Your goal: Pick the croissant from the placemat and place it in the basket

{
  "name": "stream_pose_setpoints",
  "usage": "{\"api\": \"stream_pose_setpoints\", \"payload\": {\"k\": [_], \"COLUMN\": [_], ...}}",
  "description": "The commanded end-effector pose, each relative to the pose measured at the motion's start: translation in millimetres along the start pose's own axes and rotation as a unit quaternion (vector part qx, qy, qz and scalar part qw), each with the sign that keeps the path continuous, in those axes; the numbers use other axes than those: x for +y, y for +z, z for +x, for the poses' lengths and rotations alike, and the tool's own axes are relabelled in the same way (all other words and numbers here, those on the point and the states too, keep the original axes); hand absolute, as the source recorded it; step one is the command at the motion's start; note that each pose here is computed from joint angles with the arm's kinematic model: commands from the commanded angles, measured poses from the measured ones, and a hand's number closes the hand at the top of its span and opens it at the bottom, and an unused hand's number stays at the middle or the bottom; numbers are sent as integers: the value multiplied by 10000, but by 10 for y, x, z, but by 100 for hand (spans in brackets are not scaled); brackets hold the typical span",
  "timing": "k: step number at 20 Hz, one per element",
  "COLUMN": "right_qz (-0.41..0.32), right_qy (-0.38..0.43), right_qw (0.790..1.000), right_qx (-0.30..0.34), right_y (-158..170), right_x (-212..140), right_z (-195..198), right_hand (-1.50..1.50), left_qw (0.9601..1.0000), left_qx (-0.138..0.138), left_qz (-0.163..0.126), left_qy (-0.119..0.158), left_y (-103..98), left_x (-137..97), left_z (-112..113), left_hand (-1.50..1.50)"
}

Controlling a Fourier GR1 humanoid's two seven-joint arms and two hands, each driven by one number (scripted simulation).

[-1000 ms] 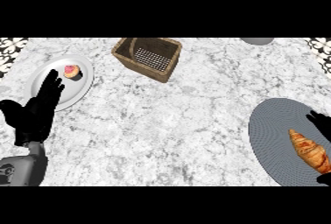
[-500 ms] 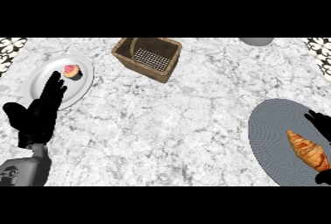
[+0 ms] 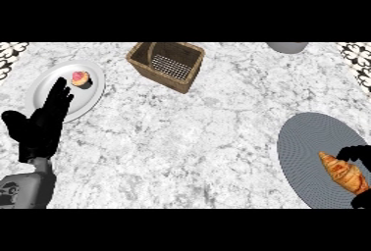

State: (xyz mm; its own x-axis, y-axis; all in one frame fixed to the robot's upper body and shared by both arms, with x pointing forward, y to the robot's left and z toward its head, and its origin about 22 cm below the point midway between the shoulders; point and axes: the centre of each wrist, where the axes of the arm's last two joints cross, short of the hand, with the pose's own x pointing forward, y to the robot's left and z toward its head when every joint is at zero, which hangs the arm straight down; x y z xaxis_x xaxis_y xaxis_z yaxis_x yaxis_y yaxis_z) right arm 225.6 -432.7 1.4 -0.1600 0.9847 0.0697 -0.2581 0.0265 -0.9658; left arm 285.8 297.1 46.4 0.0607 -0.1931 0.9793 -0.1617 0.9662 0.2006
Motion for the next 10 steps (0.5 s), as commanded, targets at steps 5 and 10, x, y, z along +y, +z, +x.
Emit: {"api": "stream_pose_setpoints", "payload": {"k": [5, 10], "right_qz": [219, 207], "right_qy": [-403, -802], "right_qw": [9989, 9964], "right_qx": [-73, -190], "right_y": [9, 78], "right_x": [418, 507], "right_z": [55, 78], "right_hand": [150, 150], "left_qw": [9999, 10000], "left_qx": [-32, -36], "left_qz": [-98, -13], "left_qy": [-20, -37], "left_y": [-32, -59], "left_x": [-75, -14], "left_z": [-42, 30], "left_hand": [0, 0]}}
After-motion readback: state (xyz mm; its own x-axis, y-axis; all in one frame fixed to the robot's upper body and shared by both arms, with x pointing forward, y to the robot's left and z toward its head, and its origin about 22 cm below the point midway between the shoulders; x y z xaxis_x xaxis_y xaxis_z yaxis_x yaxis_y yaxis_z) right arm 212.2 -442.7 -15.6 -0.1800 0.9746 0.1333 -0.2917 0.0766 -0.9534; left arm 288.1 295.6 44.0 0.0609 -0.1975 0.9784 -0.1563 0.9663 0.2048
